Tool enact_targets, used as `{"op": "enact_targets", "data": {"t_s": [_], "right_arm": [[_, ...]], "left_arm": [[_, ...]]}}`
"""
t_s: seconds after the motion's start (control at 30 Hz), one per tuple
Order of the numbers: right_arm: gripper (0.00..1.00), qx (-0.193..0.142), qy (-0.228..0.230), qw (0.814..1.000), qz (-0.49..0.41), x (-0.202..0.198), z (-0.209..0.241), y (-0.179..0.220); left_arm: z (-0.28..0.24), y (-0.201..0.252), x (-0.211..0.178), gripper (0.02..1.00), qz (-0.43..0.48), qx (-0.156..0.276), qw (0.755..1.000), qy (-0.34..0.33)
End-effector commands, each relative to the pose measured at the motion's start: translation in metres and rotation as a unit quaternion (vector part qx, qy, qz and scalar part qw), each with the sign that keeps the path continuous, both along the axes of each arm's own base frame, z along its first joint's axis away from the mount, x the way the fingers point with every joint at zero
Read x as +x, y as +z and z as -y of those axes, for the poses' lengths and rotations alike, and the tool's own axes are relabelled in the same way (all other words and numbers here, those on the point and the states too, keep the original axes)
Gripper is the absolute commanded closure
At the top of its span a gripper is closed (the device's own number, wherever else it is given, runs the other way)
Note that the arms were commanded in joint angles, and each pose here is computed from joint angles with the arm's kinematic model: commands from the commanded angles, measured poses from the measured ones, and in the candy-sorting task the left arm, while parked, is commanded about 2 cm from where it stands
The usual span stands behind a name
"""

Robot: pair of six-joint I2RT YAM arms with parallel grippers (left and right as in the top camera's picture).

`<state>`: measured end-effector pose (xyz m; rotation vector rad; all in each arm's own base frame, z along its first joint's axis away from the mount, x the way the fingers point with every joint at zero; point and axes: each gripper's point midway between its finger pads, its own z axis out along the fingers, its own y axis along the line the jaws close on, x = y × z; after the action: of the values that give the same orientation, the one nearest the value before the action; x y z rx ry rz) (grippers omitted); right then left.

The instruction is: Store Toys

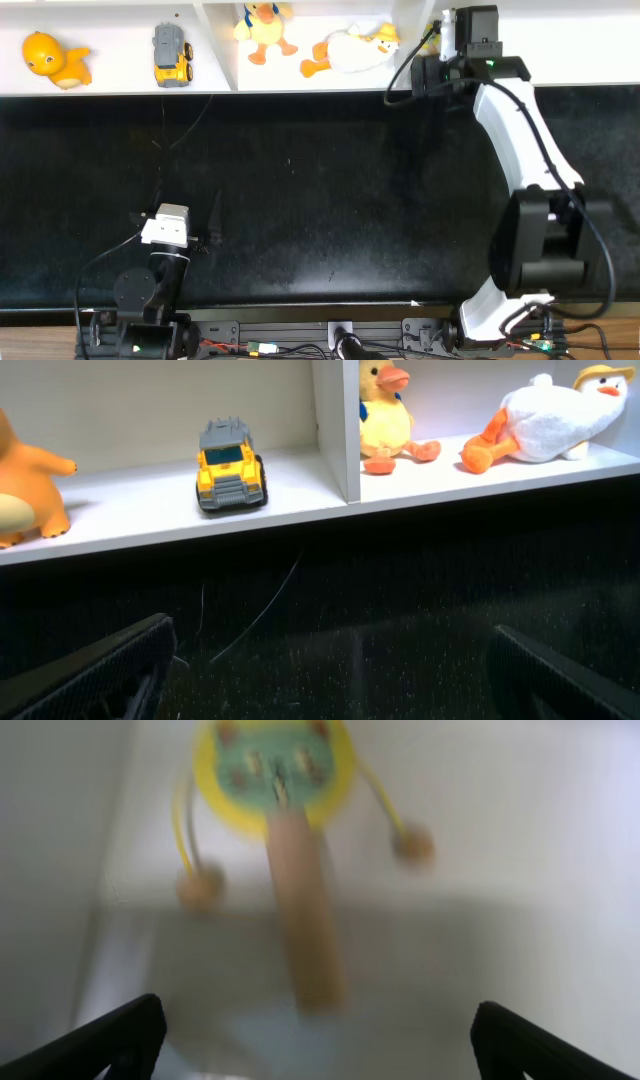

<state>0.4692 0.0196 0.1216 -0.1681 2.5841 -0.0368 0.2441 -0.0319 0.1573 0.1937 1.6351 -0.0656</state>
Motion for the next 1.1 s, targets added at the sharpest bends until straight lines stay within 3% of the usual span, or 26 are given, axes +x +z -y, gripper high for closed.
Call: {"op": "enact_targets", "data": {"t_s": [0.03,0.23,0.43,0.6,0.7,0.83,0.87,0.97,1.1], "right_arm": [[0.003,-0.05,-0.037,0.998,0.008,-0.043,0.031,0.026],[0.003,-0.107,-0.087,0.99,-0.043,-0.14,0.069,0.042],[0.007,-0.11,-0.08,0.986,-0.102,-0.2,0.067,0.051],[0.003,-0.11,-0.079,0.985,-0.106,-0.204,0.067,0.052],[0.003,-0.055,-0.062,0.996,-0.039,-0.17,0.049,0.059],[0.003,-0.045,-0.068,0.996,-0.019,-0.164,0.055,0.064],[0.003,-0.041,-0.051,0.998,-0.016,-0.164,0.056,0.064],[0.003,-0.022,0.057,0.998,0.002,-0.174,0.062,0.062],[0.005,-0.046,0.055,0.997,0.034,-0.201,0.122,0.056]], "left_arm": [[0.001,0.001,-0.001,0.02,0.003,0.007,1.0,-0.002],[0.001,0.001,-0.001,0.02,0.003,0.007,1.0,-0.001],[0.001,0.001,-0.001,0.02,0.003,0.007,1.0,-0.002],[0.001,0.001,-0.001,0.02,0.003,0.007,1.0,-0.002],[0.001,0.001,-0.001,0.02,0.003,0.007,1.0,-0.002],[0.001,0.001,-0.001,0.02,0.003,0.007,1.0,-0.002],[0.001,0.001,-0.001,0.02,0.003,0.007,1.0,-0.002],[0.001,0.001,-0.001,0.023,0.003,0.007,1.0,-0.002],[0.001,0.001,-0.001,0.023,0.003,0.007,1.0,-0.002]]}}
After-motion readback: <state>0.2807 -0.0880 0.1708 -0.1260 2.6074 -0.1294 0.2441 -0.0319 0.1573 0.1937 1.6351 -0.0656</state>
